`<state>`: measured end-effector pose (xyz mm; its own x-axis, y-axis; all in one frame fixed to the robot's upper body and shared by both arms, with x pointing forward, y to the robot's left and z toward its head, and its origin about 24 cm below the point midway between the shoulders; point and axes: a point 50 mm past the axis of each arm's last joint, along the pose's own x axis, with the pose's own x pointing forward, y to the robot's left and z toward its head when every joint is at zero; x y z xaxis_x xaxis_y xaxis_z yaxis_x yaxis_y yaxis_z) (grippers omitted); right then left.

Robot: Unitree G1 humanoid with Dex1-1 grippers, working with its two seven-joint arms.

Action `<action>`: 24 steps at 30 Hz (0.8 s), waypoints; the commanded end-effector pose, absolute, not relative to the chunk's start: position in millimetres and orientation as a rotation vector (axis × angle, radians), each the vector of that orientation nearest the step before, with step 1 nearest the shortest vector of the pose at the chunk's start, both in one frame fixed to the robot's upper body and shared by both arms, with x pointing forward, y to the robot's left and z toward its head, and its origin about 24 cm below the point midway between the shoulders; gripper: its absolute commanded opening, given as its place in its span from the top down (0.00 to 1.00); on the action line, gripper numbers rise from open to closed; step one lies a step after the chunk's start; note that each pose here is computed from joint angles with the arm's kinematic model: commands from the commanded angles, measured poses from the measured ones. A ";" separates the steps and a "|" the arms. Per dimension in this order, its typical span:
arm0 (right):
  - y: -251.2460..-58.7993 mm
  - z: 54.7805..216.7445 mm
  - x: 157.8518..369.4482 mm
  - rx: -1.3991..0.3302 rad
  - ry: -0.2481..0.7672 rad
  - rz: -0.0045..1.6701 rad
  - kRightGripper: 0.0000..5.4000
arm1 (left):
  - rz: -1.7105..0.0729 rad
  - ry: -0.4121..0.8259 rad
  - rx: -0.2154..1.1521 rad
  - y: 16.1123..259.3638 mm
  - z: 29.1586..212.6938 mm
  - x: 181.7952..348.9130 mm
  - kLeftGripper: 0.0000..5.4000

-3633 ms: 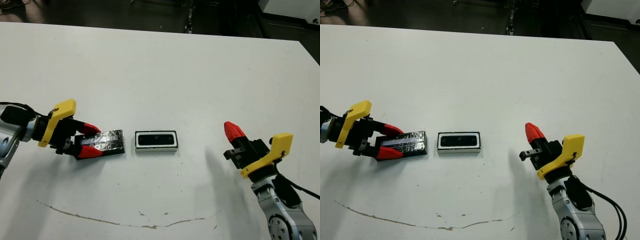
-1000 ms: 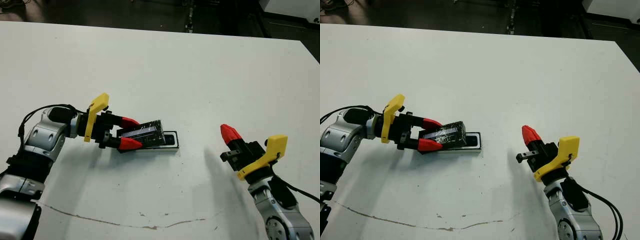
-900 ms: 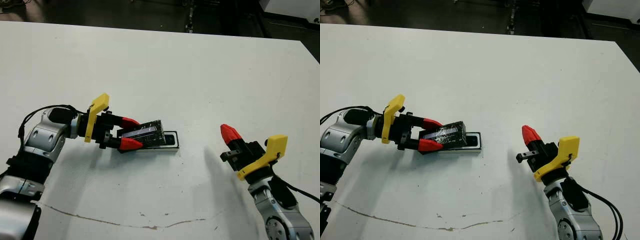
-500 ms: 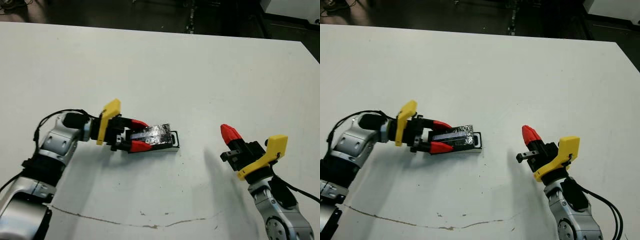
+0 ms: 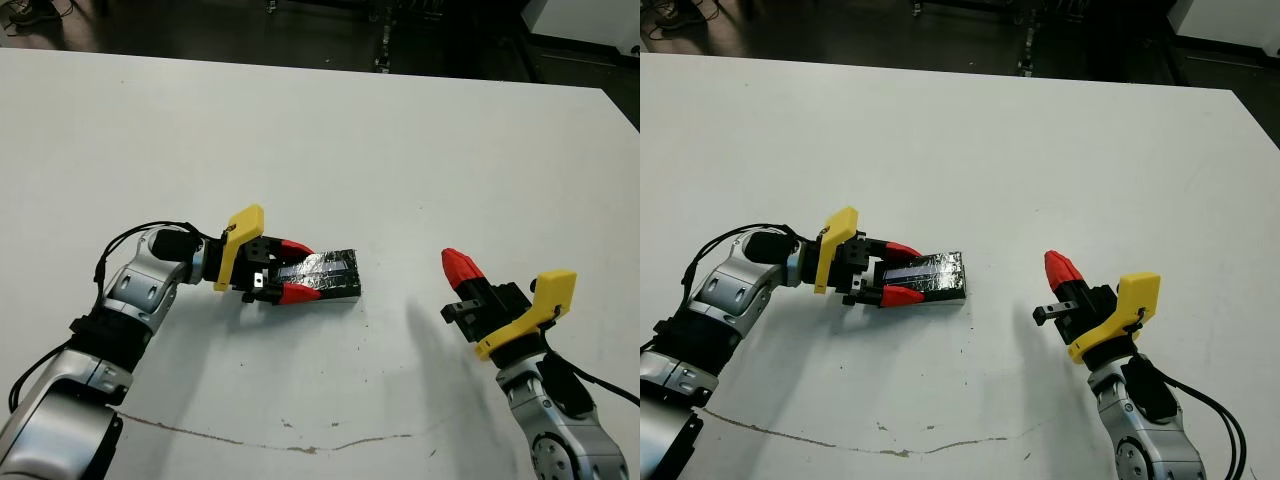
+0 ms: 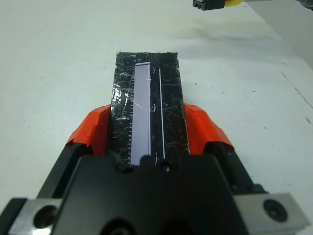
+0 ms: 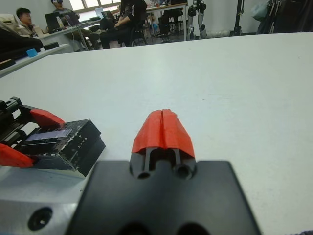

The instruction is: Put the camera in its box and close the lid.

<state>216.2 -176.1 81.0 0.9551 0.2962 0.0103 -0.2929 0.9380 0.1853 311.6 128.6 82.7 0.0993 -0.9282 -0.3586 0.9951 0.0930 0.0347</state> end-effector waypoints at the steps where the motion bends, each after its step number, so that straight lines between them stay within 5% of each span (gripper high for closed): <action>1: -179.1 78.6 214.3 0.185 0.037 0.286 1.00 | -1.473 0.392 0.320 114.0 57.8 305.0 0.42; 6: -179.2 78.8 214.5 0.181 0.037 0.288 1.00 | -1.515 0.402 0.302 102.6 59.7 308.5 0.42; 15: -178.9 79.4 214.1 0.181 0.030 0.280 1.00 | -1.544 0.499 0.468 84.6 63.3 316.4 0.42; 24: -179.4 80.2 214.8 0.182 0.029 0.283 1.00 | -1.536 0.564 0.513 89.6 59.1 316.7 0.42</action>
<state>215.9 -176.2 81.0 0.9566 0.2912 0.0099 -0.2877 0.9388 0.1893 326.4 102.0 85.4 0.0044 -0.8317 -0.5552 1.0000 0.0009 0.0066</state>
